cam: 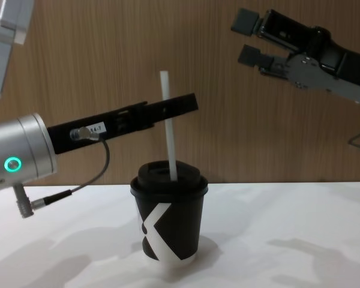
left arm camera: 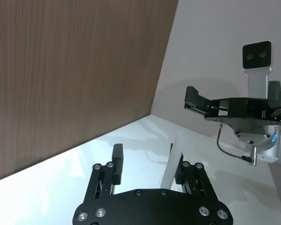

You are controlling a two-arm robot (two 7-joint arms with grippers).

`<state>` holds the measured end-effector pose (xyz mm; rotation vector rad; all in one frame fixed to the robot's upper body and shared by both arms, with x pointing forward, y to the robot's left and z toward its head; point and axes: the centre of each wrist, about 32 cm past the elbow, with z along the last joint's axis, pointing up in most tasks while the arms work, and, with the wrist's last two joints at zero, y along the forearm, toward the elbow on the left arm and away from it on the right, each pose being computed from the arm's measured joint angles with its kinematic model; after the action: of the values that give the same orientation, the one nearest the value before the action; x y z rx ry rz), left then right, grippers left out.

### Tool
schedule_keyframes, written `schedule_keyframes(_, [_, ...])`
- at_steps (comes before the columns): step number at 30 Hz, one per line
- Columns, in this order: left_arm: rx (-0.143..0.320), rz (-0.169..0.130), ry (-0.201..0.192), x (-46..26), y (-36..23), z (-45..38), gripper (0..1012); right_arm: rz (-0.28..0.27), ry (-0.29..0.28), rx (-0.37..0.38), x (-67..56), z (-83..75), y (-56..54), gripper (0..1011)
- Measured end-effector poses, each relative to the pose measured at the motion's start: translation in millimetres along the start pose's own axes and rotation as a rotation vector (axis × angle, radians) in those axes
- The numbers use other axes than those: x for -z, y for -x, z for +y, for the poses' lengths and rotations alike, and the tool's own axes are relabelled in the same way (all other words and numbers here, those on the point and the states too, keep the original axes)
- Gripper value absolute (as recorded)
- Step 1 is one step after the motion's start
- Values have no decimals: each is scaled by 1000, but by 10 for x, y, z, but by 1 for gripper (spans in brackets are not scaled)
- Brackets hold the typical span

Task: Pick up the straw with one hand, pass it to the other hand, and insert it into the cup.

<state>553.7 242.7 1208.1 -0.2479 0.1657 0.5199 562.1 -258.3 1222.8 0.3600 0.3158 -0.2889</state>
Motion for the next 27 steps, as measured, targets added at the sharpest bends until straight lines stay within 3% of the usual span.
schedule_keyframes(11, [6, -26, 30, -99, 76, 96, 937, 0, 0, 0, 0, 0, 0, 1001])
schedule_keyframes(15, [15, -38, 40, -136, 111, 144, 1003, 0, 0, 0, 0, 0, 0, 1001])
schedule_keyframes(27, [39, -80, 88, -247, 216, 270, 1003, -5, 0, 1, -1, -1, 1, 1001])
